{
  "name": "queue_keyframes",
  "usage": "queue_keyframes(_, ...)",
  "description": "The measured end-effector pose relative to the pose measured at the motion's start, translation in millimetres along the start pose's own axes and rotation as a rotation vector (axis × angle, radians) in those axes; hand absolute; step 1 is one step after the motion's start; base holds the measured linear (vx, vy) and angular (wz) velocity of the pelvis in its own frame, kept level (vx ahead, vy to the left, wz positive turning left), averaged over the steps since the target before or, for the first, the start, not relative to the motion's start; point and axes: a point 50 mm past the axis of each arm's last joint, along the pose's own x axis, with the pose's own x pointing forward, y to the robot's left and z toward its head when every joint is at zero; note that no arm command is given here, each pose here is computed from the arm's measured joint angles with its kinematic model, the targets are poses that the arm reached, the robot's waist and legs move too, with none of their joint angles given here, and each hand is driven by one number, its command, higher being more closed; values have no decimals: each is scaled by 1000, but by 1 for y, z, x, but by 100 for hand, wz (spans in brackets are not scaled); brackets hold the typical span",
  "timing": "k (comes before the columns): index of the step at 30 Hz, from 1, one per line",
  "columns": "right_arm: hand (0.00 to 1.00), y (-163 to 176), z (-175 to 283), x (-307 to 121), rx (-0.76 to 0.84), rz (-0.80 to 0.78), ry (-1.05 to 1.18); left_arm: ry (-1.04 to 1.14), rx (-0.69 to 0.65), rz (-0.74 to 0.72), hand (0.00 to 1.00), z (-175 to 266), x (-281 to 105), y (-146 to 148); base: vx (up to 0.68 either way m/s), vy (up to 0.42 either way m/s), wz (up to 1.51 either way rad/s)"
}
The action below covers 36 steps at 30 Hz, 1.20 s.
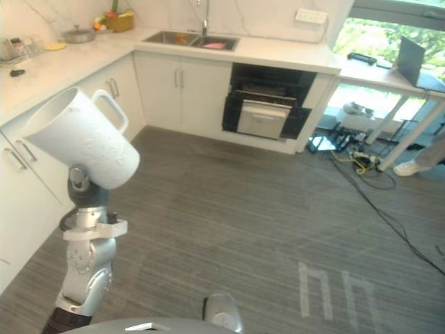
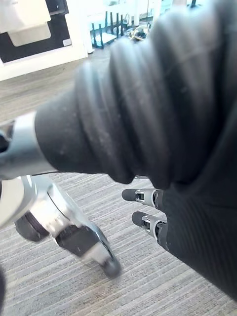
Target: Walk over to the sink, pick up the cup, carry it to the dishwasher, place the cup inside the dishwasher, then close the dishwasher door
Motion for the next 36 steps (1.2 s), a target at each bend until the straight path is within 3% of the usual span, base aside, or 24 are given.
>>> queue_keyframes(3,0,2,-11,-7,5,-8,17,20,-68,7,100,-6,1,-8,617,-226,85)
queue_keyframes(10,0,21,18,10,-130,106,-30,-10,-141,28,100,-5,9,-17,425,-169,39)
queue_keyframes(21,0,4,22,4,-128,51,-44,-35,-174,65,100,-1,-3,-18,262,-28,17)
queue_keyframes(23,0,10,14,3,-90,33,-34,-17,-175,76,100,-3,-5,-18,245,66,-2)
queue_keyframes(24,0,12,-1,1,-17,-16,22,57,-138,-19,100,-15,-18,-42,43,29,3)
queue_keyframes(30,0,10,-4,-1,-13,-24,40,50,-139,-17,100,-14,-17,-41,0,-2,-14)
queue_keyframes(36,0,12,-15,1,110,-29,187,46,-122,9,100,-12,-14,-35,45,-40,-12)
